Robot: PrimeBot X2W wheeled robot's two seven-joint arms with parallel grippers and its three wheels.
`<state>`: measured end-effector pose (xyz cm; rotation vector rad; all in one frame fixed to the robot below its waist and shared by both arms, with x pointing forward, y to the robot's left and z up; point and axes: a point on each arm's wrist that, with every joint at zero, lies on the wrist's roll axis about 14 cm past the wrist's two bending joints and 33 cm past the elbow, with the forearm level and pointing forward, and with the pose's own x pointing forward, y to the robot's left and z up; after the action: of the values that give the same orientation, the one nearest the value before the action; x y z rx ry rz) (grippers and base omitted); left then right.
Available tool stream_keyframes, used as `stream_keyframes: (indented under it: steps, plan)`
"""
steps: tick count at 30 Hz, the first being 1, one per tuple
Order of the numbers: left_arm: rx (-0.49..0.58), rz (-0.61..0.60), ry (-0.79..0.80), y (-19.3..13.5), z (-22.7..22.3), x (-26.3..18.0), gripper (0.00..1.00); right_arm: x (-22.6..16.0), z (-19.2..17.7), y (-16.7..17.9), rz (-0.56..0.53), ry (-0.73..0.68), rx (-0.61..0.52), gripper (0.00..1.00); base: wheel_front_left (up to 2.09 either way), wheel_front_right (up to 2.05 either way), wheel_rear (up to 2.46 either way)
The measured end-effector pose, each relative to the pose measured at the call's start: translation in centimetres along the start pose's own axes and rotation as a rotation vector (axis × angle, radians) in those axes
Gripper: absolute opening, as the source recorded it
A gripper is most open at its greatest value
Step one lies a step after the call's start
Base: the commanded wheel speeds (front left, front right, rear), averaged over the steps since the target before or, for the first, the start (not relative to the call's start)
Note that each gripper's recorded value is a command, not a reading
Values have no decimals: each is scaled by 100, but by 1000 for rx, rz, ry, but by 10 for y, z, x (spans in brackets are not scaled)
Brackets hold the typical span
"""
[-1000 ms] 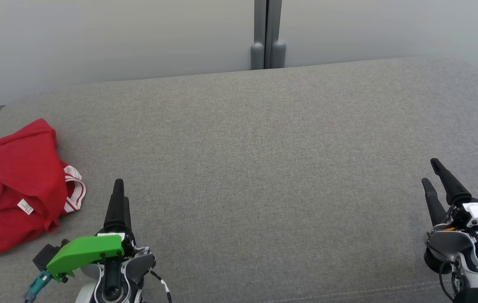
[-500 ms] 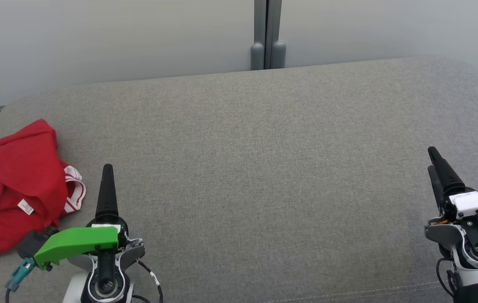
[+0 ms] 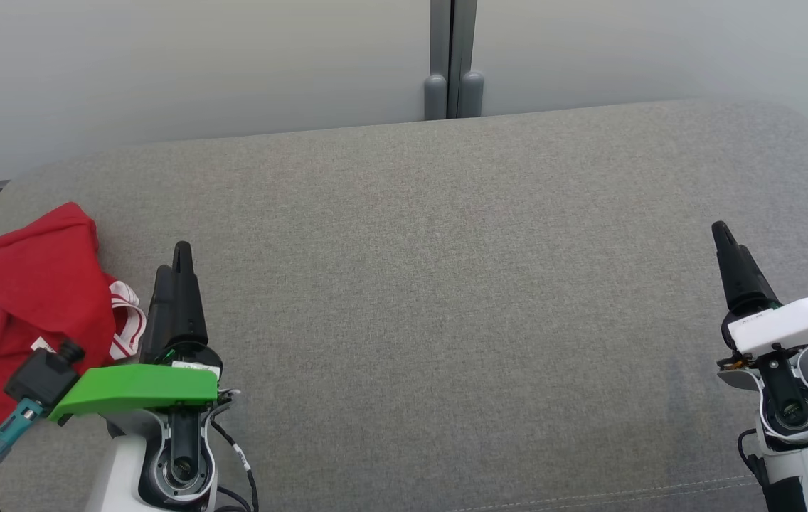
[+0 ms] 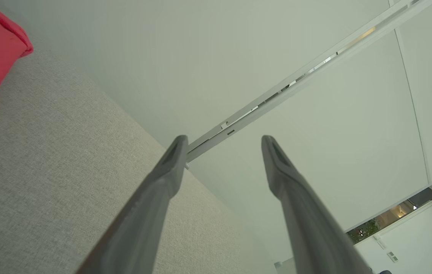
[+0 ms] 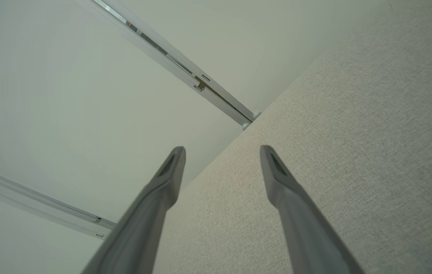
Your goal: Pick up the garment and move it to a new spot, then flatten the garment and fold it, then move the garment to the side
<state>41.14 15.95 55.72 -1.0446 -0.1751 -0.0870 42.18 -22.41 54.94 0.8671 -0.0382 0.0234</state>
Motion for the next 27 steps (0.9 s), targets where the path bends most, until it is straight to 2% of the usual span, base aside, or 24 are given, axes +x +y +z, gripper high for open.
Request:
stream_keyframes:
  steps: [7,13,21,27]
  plan:
    - [184,-43,15,-7,0,1,100,-1,-3,12,35,1,-204,100,0,0,0]
    - [317,-56,34,-7,-4,-1,100,-5,-11,18,55,8,-326,100,0,0,0]
    - [481,-39,65,3,-9,-5,100,-9,-24,23,81,18,-442,100,0,0,0]
    - [590,-27,91,9,-13,-8,100,-13,-32,24,86,22,-486,100,0,0,0]
